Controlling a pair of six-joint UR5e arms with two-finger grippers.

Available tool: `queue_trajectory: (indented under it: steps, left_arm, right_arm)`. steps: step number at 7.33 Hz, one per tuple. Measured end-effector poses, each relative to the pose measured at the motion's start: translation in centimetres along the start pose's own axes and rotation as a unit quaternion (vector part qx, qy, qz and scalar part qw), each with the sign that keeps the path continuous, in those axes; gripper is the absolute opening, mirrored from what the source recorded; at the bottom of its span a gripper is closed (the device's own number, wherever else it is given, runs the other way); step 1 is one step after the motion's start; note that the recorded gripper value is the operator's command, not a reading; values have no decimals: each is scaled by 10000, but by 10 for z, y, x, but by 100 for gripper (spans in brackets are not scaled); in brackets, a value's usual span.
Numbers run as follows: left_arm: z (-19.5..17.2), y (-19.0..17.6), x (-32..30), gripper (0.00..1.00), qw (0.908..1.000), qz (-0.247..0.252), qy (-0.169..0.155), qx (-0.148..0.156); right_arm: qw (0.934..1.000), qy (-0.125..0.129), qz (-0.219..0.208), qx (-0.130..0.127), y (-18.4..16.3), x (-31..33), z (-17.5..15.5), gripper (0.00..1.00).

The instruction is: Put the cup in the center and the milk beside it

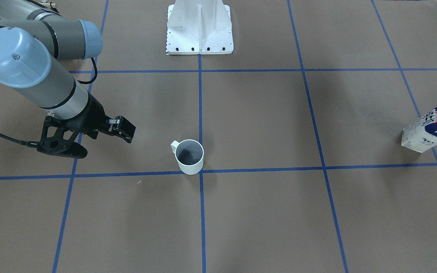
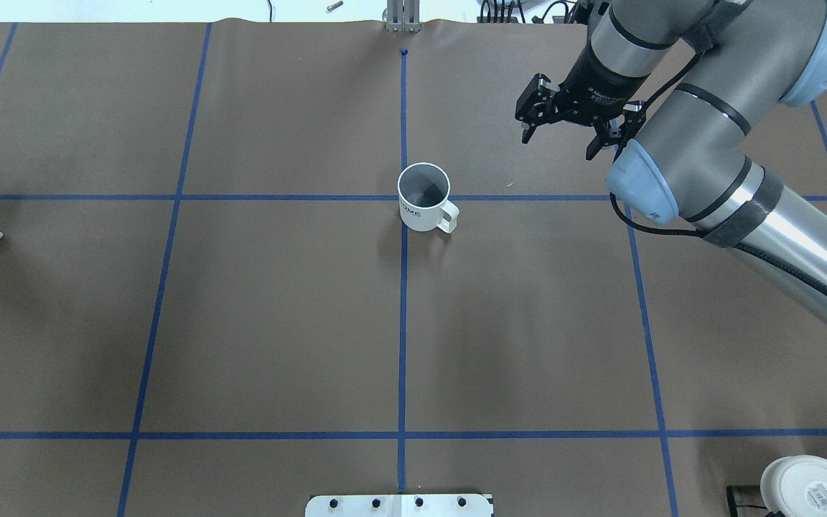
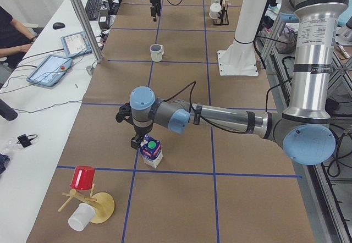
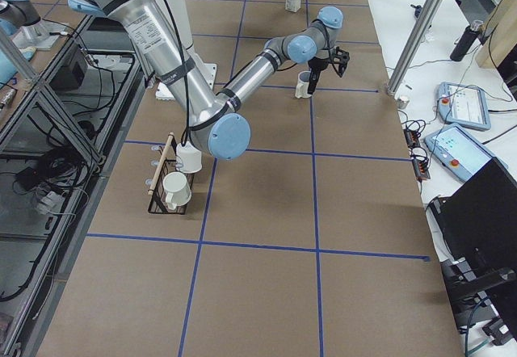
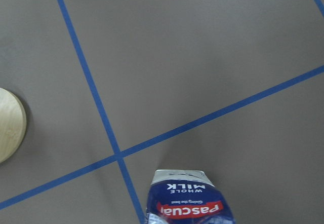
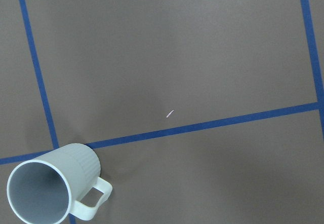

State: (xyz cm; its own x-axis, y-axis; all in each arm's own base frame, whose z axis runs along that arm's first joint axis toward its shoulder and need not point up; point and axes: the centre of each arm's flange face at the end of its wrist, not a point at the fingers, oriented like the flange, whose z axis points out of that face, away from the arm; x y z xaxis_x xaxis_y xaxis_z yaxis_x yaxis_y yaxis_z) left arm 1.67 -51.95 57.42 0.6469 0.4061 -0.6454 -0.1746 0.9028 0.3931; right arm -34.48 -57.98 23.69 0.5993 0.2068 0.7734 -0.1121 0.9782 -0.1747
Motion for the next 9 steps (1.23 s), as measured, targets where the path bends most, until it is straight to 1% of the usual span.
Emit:
queue_trajectory:
  steps: [3, 6, 9]
  left_arm:
    - [9, 2, -1, 97, 10000, 40, 5, -81]
    - [14, 4, -8, 97, 9998, 15, -141, -132]
    - [16, 5, -8, 97, 9998, -46, -136, -150]
  right_arm:
    - [10000, -10, -6, 7, 2, 1, -2, 100]
    - [10000, -5, -3, 9, 2, 2, -1, 100]
    - [10000, -6, -13, 17, 2, 1, -1, 100]
